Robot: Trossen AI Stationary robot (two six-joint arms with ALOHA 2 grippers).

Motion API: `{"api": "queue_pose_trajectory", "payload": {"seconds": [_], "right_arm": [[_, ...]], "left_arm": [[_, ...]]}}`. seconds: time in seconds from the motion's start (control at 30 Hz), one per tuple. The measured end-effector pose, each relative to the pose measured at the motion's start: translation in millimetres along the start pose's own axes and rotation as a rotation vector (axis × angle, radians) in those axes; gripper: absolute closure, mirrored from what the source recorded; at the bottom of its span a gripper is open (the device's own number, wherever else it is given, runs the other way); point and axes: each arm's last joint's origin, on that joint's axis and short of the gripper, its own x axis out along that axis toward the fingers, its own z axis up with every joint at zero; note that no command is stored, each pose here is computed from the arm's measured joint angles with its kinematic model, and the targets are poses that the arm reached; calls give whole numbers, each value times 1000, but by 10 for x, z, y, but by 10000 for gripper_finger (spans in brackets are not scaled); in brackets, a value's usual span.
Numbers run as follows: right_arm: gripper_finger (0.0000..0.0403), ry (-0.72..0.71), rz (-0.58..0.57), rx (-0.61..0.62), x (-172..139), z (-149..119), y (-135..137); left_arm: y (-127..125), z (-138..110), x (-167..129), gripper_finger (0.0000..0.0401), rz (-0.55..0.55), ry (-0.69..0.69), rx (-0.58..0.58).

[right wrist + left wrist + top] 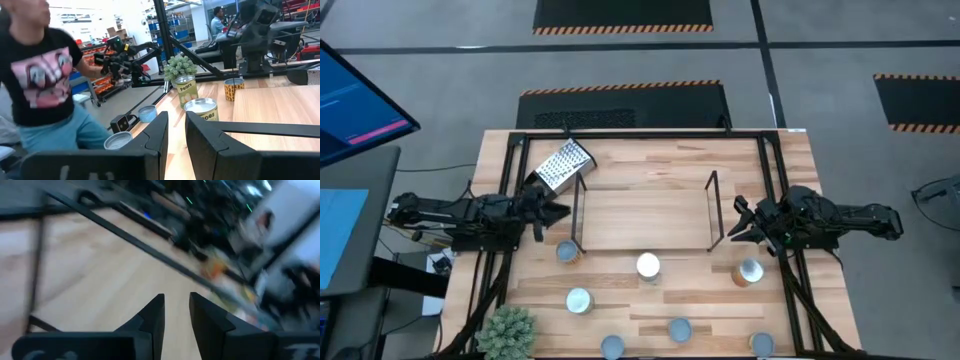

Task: Pick and place cans onto a shelf
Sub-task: Put the canned green beans on the shelf

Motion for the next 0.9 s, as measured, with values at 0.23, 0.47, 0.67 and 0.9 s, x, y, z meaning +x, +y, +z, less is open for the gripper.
{"api": "queue_pose_trajectory", "payload": {"seconds": [0.23, 0.47, 0.67, 0.9], "right_arm": [[310, -8, -7, 2, 0, 7, 1], [310, -58, 18, -28, 7, 57, 34], [310, -155, 67, -84, 1, 157, 88], [310, -139, 56, -207, 6, 136, 84]], "left_arm": [[65, -44, -5, 321, 130, 10, 74], [53, -70, -10, 321, 67, 76, 63], [54, -71, -10, 321, 67, 79, 96], [29, -10, -2, 321, 72, -7, 143]]}}
